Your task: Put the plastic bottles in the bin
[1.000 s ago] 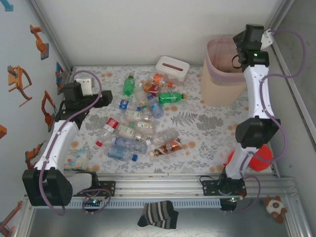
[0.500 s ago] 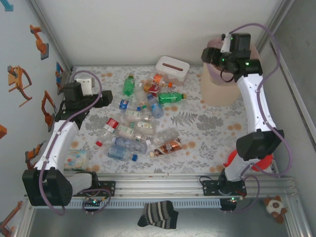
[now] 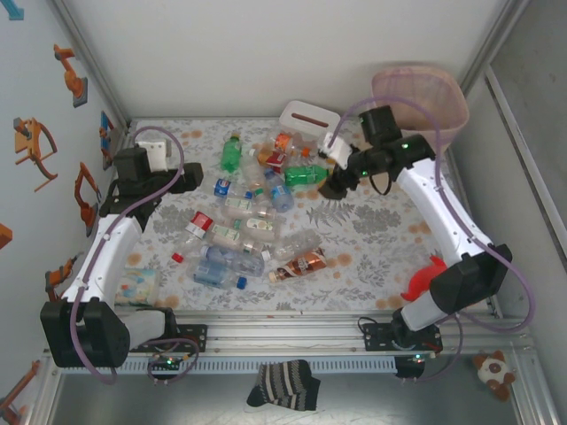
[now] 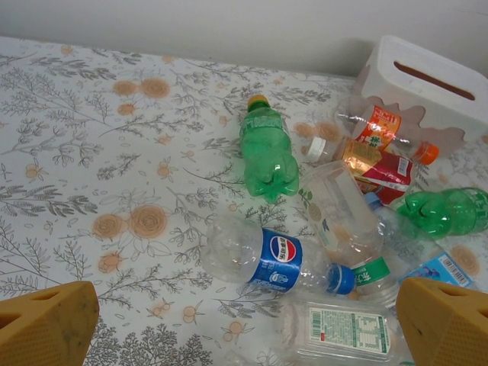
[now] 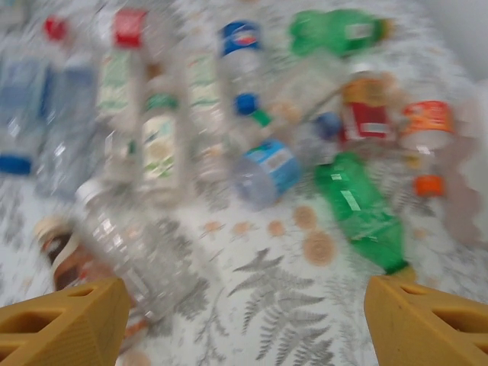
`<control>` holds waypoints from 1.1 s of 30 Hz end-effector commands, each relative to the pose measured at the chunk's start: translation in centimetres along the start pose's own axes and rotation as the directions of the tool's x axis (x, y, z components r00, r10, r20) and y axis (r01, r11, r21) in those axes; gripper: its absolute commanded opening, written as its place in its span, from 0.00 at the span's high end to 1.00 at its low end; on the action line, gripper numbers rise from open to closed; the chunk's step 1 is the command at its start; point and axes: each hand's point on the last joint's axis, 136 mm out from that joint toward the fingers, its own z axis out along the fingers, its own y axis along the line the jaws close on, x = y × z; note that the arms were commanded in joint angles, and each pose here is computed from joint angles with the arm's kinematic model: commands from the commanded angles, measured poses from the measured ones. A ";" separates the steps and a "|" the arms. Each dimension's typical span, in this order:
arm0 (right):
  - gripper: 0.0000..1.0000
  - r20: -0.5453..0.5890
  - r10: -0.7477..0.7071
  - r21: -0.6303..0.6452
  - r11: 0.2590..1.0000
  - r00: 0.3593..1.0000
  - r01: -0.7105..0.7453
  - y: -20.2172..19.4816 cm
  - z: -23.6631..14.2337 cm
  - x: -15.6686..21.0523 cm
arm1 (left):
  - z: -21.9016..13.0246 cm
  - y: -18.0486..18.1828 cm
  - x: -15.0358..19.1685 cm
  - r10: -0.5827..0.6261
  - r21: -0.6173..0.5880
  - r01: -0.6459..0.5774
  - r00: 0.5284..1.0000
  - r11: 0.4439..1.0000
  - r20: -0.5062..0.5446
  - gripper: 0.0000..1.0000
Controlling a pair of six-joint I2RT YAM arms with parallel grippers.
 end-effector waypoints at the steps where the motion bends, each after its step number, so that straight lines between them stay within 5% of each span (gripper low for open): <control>1: 0.21 -0.132 -0.224 -0.120 0.971 0.966 0.208 4.6 1.5 3.1 | 0.0 0.1 0.3 0.024 -0.007 -0.024 1.000 1.000 -0.007 0.00; 9: 0.24 -0.324 -0.409 -0.234 0.908 0.853 0.347 10.1 5.9 7.9 | -0.1 0.1 0.2 0.028 -0.010 -0.028 1.000 1.000 -0.004 0.00; 33: 0.35 -0.286 -0.553 -0.416 0.807 0.783 0.418 16.9 13.8 10.9 | 0.0 0.2 0.3 0.028 -0.015 -0.028 1.000 0.999 -0.009 0.00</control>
